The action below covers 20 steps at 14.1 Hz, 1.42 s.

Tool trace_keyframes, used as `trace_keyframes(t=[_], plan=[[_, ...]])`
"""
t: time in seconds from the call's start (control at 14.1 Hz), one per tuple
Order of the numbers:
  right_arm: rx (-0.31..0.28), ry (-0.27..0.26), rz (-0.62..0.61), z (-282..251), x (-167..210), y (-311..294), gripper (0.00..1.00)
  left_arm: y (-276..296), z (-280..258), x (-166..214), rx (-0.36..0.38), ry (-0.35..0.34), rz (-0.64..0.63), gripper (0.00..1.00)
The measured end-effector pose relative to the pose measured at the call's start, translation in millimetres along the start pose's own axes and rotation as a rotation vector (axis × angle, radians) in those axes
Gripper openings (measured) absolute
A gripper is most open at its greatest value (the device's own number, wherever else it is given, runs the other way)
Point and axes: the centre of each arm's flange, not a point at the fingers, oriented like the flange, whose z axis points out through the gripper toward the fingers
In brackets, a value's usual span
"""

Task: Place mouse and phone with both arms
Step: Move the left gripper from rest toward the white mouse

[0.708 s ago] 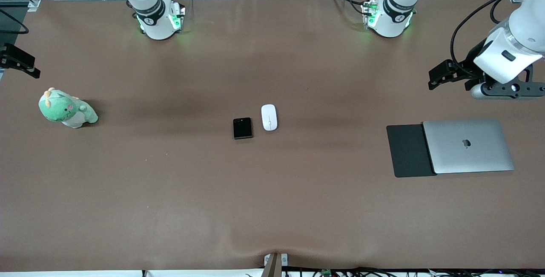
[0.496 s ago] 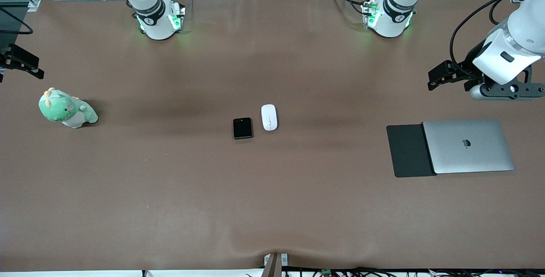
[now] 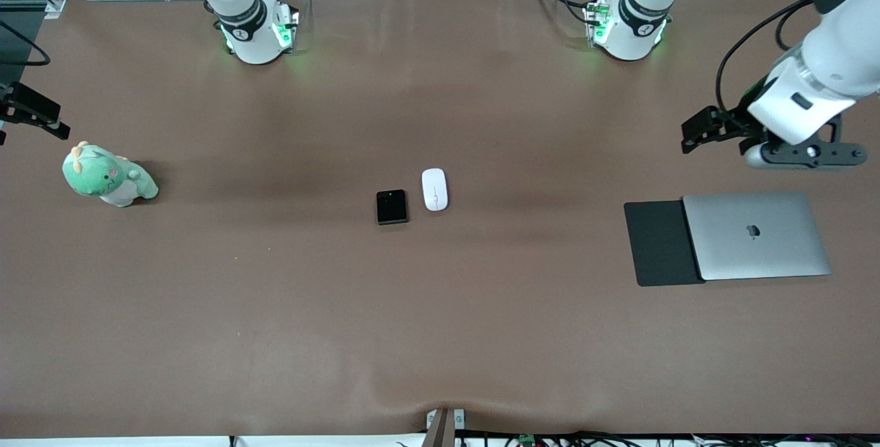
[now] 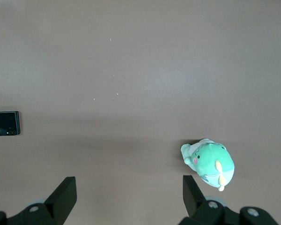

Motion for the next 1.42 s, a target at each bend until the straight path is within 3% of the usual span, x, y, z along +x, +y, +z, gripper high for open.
trace_keyframes(t=[0.28,0.71,0.99,1.42], plan=[[0.0,0.0,0.002,-0.1,-0.1,0.8,1.0,44.3,39.8,8.8,-0.011,0.013,-0.034,1.0],[0.0,0.0,0.001,-0.1,-0.1,0.8,1.0,142.5,142.1,19.4,-0.018,-0.028,-0.074,1.0],[0.0,0.001,0.001,-0.7,-0.2,0.8,1.0,219.5,219.6,5.2,0.007,-0.025,-0.134,1.0],[0.0,0.002,0.001,-0.9,-0.1,0.6,1.0,286.7,300.2,-23.9,0.051,0.001,-0.155,1.0]])
